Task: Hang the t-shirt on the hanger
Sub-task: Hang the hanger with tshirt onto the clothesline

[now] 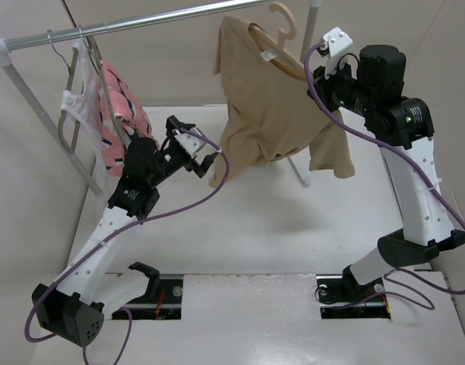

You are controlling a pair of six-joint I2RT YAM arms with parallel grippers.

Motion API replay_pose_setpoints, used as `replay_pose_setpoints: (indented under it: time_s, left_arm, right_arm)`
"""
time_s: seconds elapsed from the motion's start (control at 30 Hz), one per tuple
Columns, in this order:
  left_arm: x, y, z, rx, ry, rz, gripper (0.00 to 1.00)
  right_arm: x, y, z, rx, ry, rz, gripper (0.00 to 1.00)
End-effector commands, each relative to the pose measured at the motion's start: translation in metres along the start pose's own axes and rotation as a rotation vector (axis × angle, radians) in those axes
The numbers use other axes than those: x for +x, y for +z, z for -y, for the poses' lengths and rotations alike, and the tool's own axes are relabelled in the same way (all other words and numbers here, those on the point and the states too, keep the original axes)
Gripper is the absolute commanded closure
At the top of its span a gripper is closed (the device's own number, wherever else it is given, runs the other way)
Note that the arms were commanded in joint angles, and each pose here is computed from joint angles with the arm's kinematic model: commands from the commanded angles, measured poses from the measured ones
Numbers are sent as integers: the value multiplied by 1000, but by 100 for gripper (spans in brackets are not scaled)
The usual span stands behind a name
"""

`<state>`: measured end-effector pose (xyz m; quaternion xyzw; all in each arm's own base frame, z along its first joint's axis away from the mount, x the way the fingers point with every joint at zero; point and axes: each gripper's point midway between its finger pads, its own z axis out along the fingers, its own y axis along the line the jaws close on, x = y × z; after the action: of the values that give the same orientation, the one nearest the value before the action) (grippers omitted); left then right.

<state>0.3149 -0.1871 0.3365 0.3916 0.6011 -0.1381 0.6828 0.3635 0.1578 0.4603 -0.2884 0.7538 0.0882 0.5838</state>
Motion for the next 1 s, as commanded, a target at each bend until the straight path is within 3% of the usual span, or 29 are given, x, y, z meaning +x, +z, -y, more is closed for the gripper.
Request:
replay_pose_setpoints:
  time_s: [0.0,0.3,0.43,0.73,0.77,0.8,0.9,0.93,0.97]
  left_arm:
    - [-11,-4,10,41,-24,49,0]
    - [0,-8,14,29,-52,21,0]
    - [0,-10,13,21,-52,18,0]
    - [8,-10,16,27,-68,1,0]
    - [8,-10,16,27,-68,1,0]
    - [8,-10,16,27,-68,1,0]
    - [12,-10,18,30,-71,-6,0]
    - [17,-10,20,33,-85,-16,0]
    - [17,-10,22,42,-85,-13,0]
  right_arm:
    - [-69,-15,35,144,32,253,100]
    - [-80,6,64,224,132,332,100]
    - [-65,29,82,258,155,293,100]
    - [-28,71,63,142,174,175,99]
    - [-26,71,61,127,175,169,93]
    - [-19,69,58,123,179,145,75]
    - [-15,57,53,114,155,139,39]
    - [-13,44,48,124,136,138,14]
    - [-11,36,54,168,129,131,4]
